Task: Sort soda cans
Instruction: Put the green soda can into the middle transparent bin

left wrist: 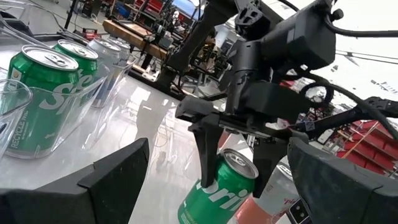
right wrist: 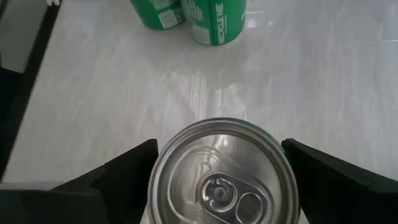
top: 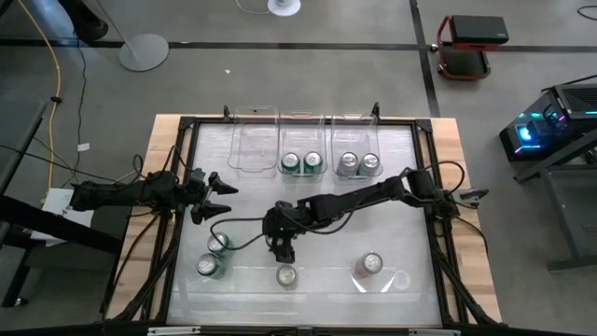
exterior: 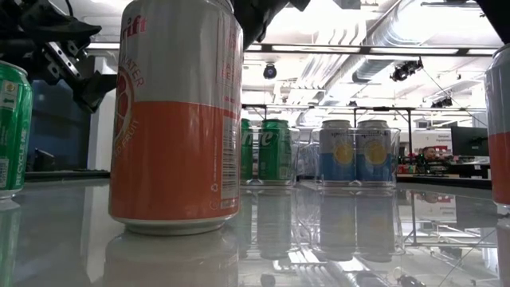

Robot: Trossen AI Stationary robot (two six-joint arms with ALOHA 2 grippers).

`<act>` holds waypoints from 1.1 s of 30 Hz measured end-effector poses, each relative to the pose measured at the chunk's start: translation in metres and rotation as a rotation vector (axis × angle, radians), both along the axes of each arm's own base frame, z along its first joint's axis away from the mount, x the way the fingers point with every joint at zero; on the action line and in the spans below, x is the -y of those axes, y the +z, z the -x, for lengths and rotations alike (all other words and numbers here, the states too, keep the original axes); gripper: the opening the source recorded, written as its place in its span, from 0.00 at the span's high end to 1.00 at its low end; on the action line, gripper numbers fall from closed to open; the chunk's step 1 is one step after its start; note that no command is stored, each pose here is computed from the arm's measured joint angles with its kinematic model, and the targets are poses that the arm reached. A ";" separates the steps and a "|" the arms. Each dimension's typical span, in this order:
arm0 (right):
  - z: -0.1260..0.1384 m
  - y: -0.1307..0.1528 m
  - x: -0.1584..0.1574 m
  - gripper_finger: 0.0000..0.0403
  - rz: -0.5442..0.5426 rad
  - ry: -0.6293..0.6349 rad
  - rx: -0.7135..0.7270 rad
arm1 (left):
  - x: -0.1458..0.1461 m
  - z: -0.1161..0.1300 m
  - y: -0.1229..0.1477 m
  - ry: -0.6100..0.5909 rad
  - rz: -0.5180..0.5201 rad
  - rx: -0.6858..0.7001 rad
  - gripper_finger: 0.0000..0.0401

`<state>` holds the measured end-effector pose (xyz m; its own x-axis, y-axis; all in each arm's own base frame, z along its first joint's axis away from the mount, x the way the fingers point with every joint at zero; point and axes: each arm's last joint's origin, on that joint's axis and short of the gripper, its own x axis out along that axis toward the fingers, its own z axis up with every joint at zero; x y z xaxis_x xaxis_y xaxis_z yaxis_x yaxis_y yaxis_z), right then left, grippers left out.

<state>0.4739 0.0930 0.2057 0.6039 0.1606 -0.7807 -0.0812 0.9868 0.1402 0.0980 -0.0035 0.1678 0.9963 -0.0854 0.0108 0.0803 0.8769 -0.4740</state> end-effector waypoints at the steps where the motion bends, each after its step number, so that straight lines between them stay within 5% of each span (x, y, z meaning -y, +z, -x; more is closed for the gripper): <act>1: 0.000 -0.001 -0.001 0.19 0.016 0.010 0.002 | 0.000 0.000 0.000 0.000 0.000 0.000 0.10; 12: 0.008 0.007 -0.015 0.29 0.208 0.007 -0.036 | 0.000 0.000 0.000 0.000 0.000 -0.004 0.10; 19: 0.017 0.062 0.003 0.29 0.454 -0.047 -0.082 | 0.000 0.000 0.000 0.000 0.000 -0.004 0.10; 26: 0.037 0.147 0.075 0.29 0.554 -0.181 0.081 | 0.000 0.000 0.000 0.000 -0.041 -0.001 0.10; 33: 0.047 0.143 0.190 0.29 0.453 -0.304 0.030 | 0.000 0.000 -0.001 0.000 -0.043 -0.003 0.10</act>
